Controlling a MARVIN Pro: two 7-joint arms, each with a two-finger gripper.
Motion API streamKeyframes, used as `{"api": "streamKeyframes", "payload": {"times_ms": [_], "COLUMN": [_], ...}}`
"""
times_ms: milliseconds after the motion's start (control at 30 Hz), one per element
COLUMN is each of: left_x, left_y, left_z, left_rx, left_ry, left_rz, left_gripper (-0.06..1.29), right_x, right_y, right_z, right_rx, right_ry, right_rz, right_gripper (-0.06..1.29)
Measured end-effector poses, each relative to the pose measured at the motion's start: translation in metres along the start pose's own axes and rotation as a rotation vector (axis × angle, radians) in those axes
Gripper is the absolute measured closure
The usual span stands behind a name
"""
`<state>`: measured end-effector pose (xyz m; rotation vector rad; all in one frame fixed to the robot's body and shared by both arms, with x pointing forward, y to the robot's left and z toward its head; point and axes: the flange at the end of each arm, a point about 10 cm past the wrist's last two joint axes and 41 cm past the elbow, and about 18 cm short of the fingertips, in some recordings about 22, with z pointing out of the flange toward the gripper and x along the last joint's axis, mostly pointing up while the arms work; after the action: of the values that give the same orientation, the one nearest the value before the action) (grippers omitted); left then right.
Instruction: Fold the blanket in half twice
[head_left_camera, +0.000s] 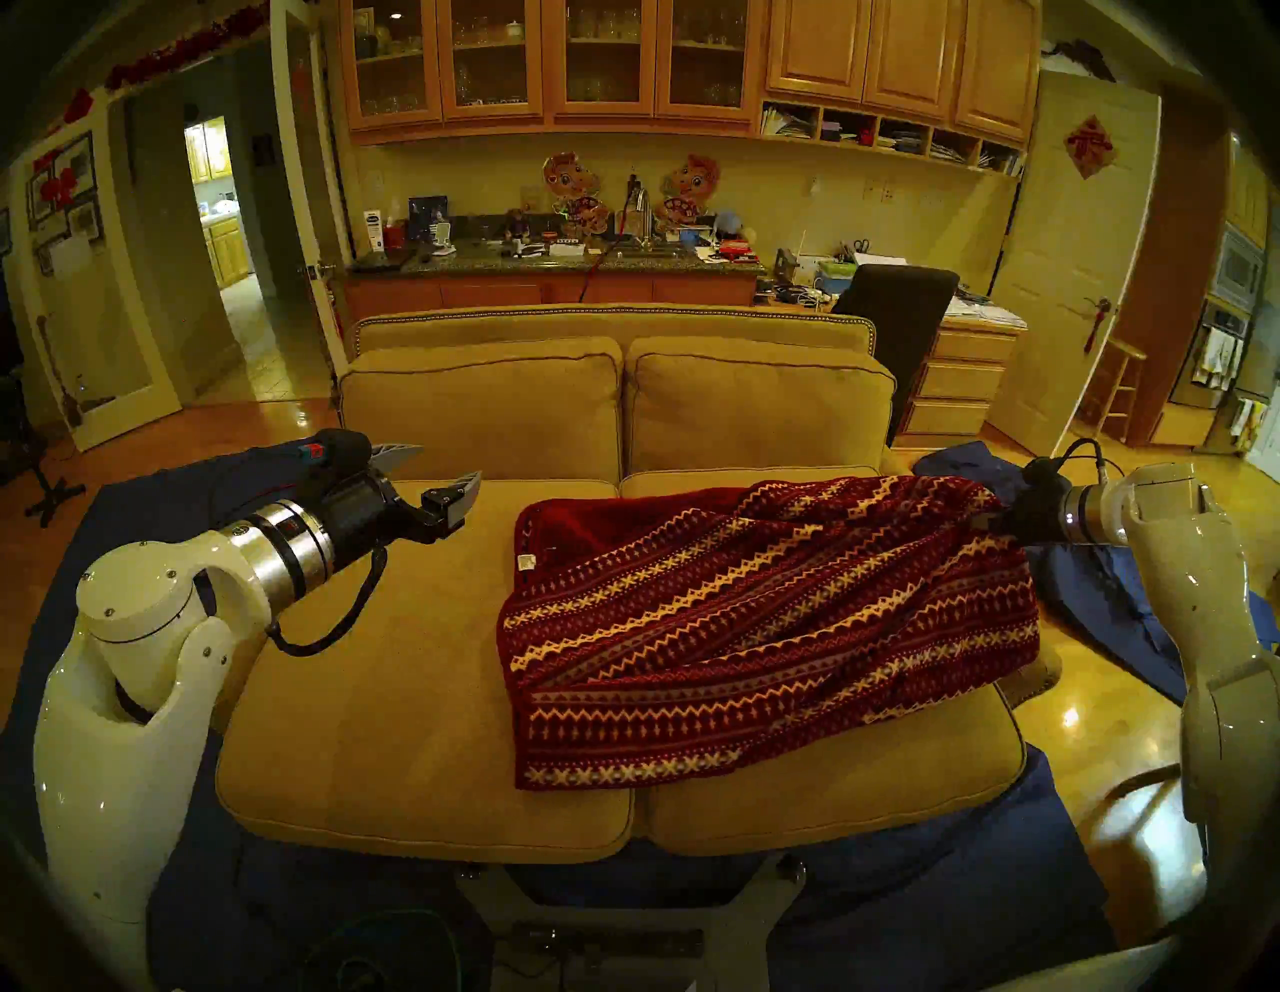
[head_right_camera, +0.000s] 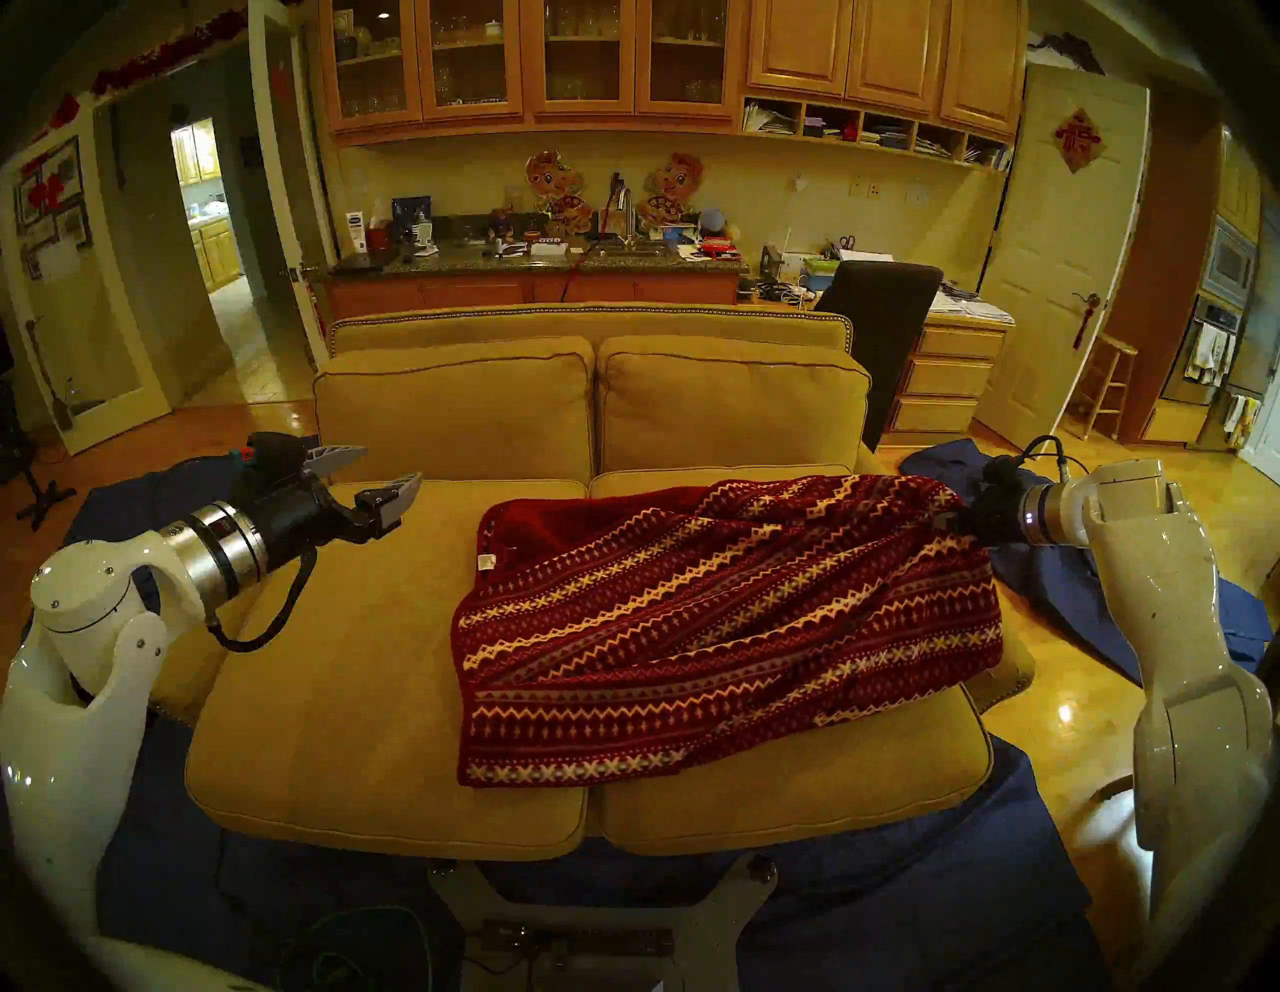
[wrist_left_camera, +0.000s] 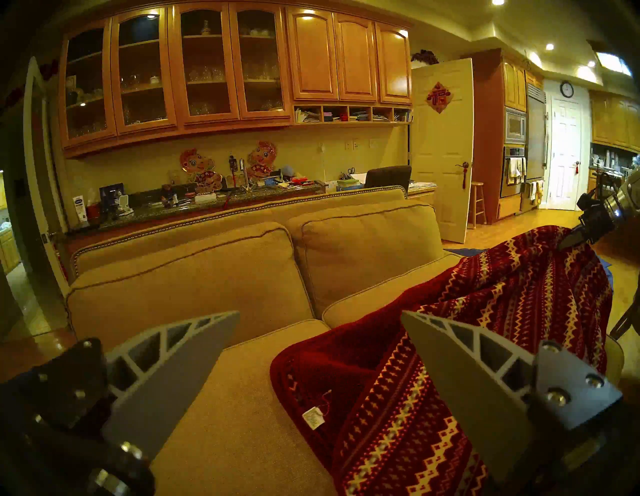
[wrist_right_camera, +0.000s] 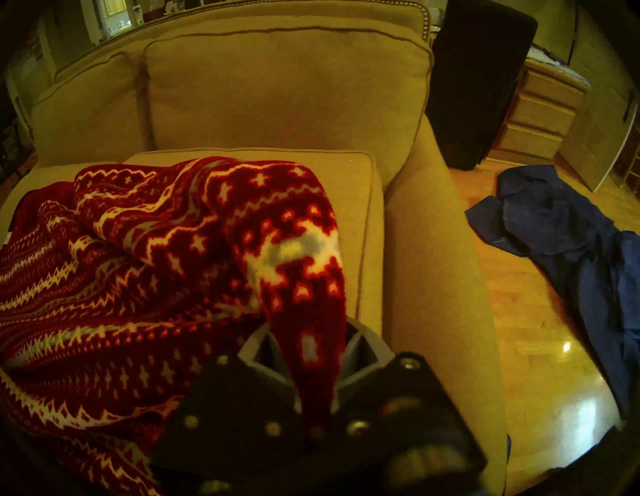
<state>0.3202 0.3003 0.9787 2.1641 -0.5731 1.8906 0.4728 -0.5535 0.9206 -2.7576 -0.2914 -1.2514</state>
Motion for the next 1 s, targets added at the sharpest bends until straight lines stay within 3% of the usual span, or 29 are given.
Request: {"api": "streamKeyframes", "payload": {"times_ms": [233, 400, 667, 1000], "left_x": [0.0, 0.0, 0.0, 0.0], "left_y": [0.0, 0.0, 0.0, 0.0], "left_z": [0.0, 0.0, 0.0, 0.0], "left_rx": [0.0, 0.0, 0.0, 0.0], "left_ry": [0.0, 0.0, 0.0, 0.0], "left_rz": [0.0, 0.0, 0.0, -0.001], "left_gripper": [-0.03, -0.03, -0.03, -0.03], "right_x": [0.016, 0.032, 0.036, 0.05], "right_y": [-0.009, -0.028, -0.058, -0.096], "right_z": [-0.004, -0.014, -0.024, -0.036], "right_rx": [0.044, 0.148, 0.305, 0.44], "right_ry": [0.018, 0.042, 0.045, 0.077], "right_rz": [-0.061, -0.139, -0.222, -0.338], "right_gripper": [1.2, 1.2, 1.21, 1.21]}}
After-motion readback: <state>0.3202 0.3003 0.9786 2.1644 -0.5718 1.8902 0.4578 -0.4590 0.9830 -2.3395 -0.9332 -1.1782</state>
